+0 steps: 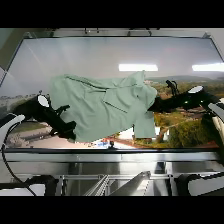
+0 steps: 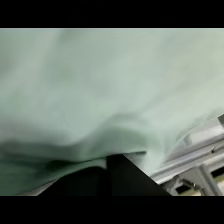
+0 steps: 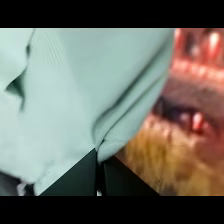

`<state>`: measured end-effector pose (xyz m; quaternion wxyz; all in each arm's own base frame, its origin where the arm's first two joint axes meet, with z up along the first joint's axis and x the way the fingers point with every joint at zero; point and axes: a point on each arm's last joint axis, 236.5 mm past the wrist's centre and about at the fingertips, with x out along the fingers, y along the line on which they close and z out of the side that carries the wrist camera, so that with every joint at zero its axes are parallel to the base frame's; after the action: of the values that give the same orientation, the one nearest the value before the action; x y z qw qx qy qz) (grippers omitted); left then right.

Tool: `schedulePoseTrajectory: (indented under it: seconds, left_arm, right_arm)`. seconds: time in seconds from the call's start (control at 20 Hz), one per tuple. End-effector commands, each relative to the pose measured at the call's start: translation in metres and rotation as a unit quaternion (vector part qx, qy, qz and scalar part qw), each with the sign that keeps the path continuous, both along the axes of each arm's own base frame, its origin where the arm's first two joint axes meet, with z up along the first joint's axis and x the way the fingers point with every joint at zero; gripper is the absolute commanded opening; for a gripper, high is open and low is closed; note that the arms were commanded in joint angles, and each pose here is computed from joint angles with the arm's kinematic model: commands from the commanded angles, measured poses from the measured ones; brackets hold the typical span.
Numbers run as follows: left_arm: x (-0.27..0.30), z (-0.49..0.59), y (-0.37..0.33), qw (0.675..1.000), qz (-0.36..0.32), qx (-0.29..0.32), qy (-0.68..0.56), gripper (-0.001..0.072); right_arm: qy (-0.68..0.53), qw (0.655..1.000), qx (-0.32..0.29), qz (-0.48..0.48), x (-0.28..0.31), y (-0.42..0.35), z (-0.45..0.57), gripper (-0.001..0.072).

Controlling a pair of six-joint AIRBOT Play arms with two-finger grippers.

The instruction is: Fold the shirts.

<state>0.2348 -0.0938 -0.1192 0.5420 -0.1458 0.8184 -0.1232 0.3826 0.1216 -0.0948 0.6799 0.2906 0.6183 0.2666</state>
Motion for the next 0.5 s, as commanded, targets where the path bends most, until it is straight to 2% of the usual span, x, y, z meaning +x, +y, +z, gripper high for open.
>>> schedulePoseTrajectory:
  seconds: [0.0, 0.1, 0.15, 0.25, 0.3, 0.35, 0.45]
  left_arm:
    - [0.038, 0.054, -0.007, 0.994, -0.027, -0.02, -0.103, 0.0017]
    - [0.048, 0.144, -0.025, 0.975, -0.033, -0.099, -0.194, 0.0017]
    - [0.052, 0.203, -0.033, 0.953, -0.029, -0.143, -0.266, 0.0017]
    - [0.053, 0.326, -0.028, 0.878, -0.009, -0.175, -0.445, 0.0017]
    - [0.048, 0.384, -0.015, 0.829, 0.0, -0.153, -0.538, 0.0018]
    - [0.039, 0.436, 0.002, 0.775, 0.012, -0.106, -0.623, 0.0019]
    - [0.008, 0.531, 0.039, 0.654, 0.042, 0.027, -0.755, 0.002]
  right_arm:
    - [-0.016, 0.998, 0.044, 0.035, -0.017, -0.004, 0.053, 0.0018]
    - [-0.082, 0.992, 0.085, 0.035, -0.021, -0.013, 0.13, 0.0018]
    - [-0.152, 0.982, 0.112, 0.029, -0.022, -0.016, 0.187, 0.0018]
    - [-0.329, 0.933, 0.148, -0.002, -0.032, -0.023, 0.317, 0.0019]
    - [-0.426, 0.892, 0.149, -0.017, -0.048, -0.027, 0.386, 0.0019]
    - [-0.503, 0.852, 0.136, -0.039, -0.066, -0.03, 0.441, 0.0019]
    - [-0.625, 0.772, 0.072, -0.089, -0.103, -0.035, 0.526, 0.002]
